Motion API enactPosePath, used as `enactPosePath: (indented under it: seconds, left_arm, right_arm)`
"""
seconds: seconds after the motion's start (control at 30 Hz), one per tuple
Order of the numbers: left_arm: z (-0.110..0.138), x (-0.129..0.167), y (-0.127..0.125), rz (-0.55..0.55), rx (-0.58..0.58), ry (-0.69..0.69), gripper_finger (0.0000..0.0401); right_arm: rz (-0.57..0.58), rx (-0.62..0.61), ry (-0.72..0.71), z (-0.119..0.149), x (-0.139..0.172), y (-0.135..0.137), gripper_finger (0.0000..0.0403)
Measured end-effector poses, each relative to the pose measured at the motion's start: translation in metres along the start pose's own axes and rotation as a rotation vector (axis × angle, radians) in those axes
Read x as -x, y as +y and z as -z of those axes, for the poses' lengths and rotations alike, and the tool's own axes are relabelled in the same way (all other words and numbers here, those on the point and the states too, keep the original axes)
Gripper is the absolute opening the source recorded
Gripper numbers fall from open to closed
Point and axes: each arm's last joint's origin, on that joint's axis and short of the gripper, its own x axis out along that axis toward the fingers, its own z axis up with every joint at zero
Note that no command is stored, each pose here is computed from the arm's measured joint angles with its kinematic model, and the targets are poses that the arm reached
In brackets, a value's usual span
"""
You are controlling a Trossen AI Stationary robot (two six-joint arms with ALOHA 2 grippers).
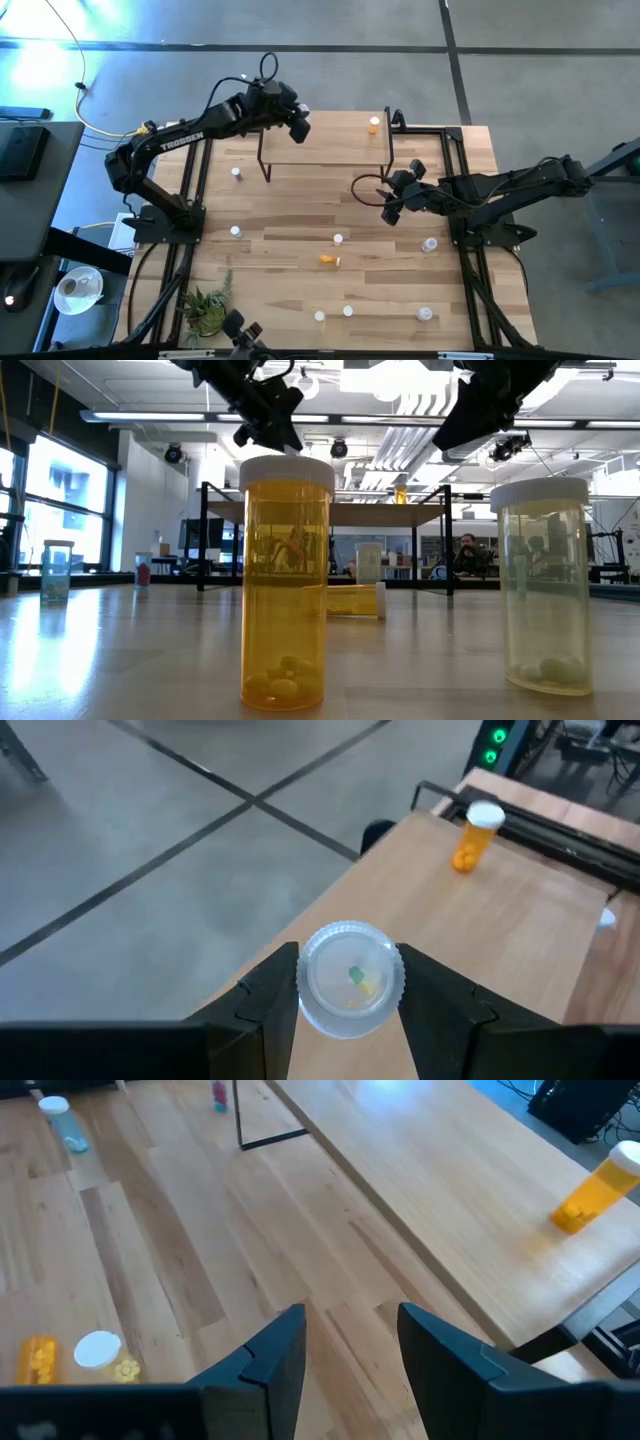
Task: Pick and place medicine bottles onto shelf by color
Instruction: Put the top left transparent pill bottle on the shelf
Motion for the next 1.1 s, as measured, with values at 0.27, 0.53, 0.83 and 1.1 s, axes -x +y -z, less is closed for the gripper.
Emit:
enactPosePath:
  seconds: [0.27,0.53,0.83,1.1]
  left_arm:
    - [0.012,-0.019,0.003,-0.003,0.016,0.086,0.0138]
    - [0.027,-0.044,0.0,0.001,0.029,0.164,0.0138]
    - [0.033,-0.056,0.002,-0.025,0.03,0.183,0.0138]
    - [0.033,-0.056,0.001,-0.012,0.03,0.187,0.0139]
  right_arm:
    - [0.001,0.0,-0.001,0.0,0.0,0.0,0.0151]
    - [0.002,0.002,0.002,0.0,0.0,0.0,0.0151]
    - [0.002,0.002,0.002,0.0,0.0,0.0,0.0151]
    - [0.003,0.002,0.002,0.0,0.0,0.0,0.0151]
